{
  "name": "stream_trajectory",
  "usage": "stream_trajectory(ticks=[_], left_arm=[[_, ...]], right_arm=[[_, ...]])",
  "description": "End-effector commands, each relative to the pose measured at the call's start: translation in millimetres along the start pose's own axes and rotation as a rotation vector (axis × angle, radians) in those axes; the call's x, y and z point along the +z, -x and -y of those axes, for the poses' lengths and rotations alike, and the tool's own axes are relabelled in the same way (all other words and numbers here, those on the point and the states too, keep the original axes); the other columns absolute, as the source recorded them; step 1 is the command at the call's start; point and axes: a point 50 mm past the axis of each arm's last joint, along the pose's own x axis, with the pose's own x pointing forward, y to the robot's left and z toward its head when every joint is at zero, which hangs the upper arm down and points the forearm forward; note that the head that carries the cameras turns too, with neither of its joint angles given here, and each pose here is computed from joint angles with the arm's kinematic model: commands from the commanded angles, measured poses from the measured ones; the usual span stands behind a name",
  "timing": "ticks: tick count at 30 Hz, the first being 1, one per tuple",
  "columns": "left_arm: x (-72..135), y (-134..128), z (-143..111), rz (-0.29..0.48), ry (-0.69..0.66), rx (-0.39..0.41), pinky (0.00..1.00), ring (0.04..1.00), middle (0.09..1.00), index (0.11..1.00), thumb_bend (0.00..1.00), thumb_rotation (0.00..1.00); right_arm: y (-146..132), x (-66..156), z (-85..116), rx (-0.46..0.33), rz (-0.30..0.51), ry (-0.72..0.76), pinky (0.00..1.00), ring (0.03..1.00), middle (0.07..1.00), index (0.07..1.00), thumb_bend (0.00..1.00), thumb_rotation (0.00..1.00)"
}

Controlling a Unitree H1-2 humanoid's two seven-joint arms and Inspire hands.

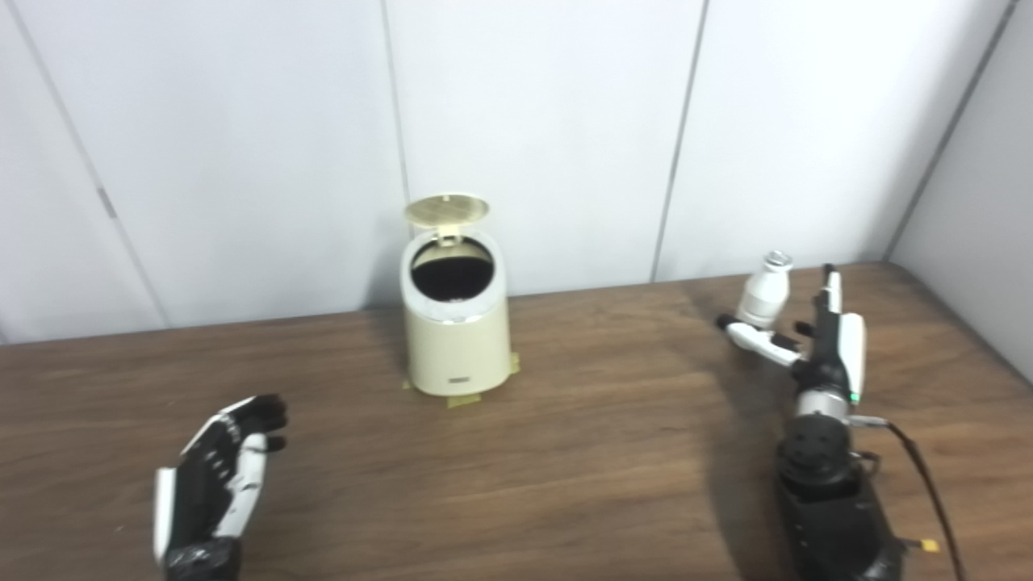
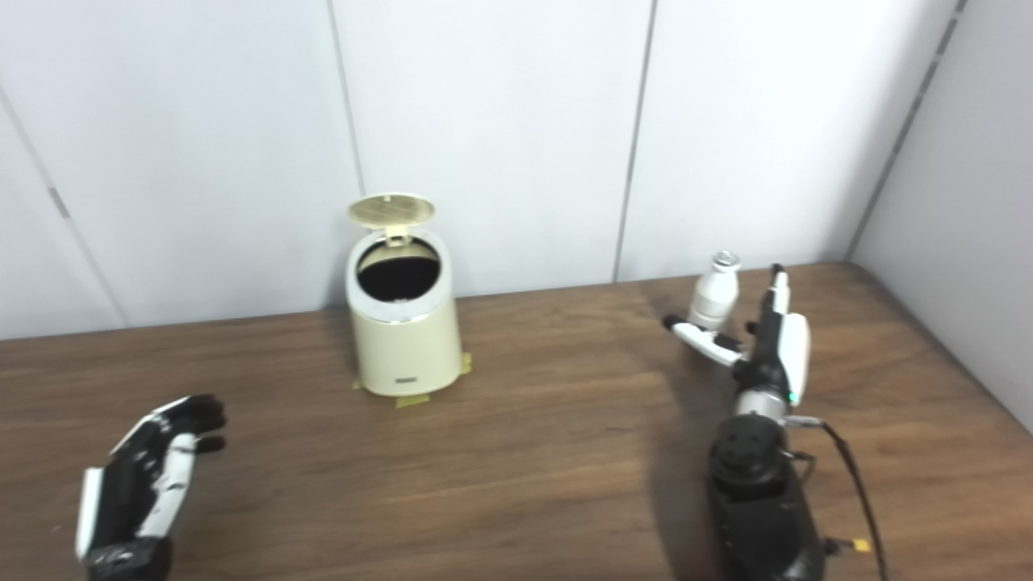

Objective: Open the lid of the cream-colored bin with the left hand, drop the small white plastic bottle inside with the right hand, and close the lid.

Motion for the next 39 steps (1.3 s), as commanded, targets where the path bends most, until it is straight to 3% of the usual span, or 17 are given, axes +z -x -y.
stream_trajectory(ticks=[1,4,7,11,20,39], left_arm=[[-6.6,-0.4,-14.2,0.007,-0.038,-0.006,0.66,0.704,0.699,0.686,0.14,0.42],[-9.1,-2.5,-18.7,0.026,-0.046,-0.008,0.64,0.695,0.692,0.681,0.12,0.37],[-10.2,-3.1,-19.4,0.025,-0.054,0.002,0.63,0.691,0.687,0.676,0.12,0.46],[-9.4,-2.6,-19.5,0.023,-0.041,0.001,0.63,0.693,0.686,0.672,0.13,0.49],[-6.3,-0.8,-20.7,0.021,-0.045,0.001,0.63,0.693,0.687,0.673,0.11,0.41],[-5.8,-0.7,-23.9,0.024,-0.043,0.014,0.63,0.687,0.678,0.663,0.12,0.38]], right_arm=[[-15.7,33.2,-0.3,-0.039,0.105,-0.035,0.78,0.939,0.997,1.000,0.85,0.23],[-18.3,31.2,-3.6,-0.046,0.108,-0.008,0.75,0.920,0.986,0.991,0.86,0.22],[-19.7,30.5,-5.8,-0.065,0.105,0.021,0.69,0.871,0.947,0.967,0.88,0.23],[-22.8,26.8,-5.3,-0.064,0.099,0.023,0.68,0.854,0.936,0.955,0.87,0.19],[-32.0,25.8,-1.2,-0.039,0.116,0.019,0.69,0.836,0.907,0.927,0.87,0.25],[-54.0,25.4,0.9,-0.042,0.107,0.035,0.67,0.800,0.860,0.881,0.86,0.18]])
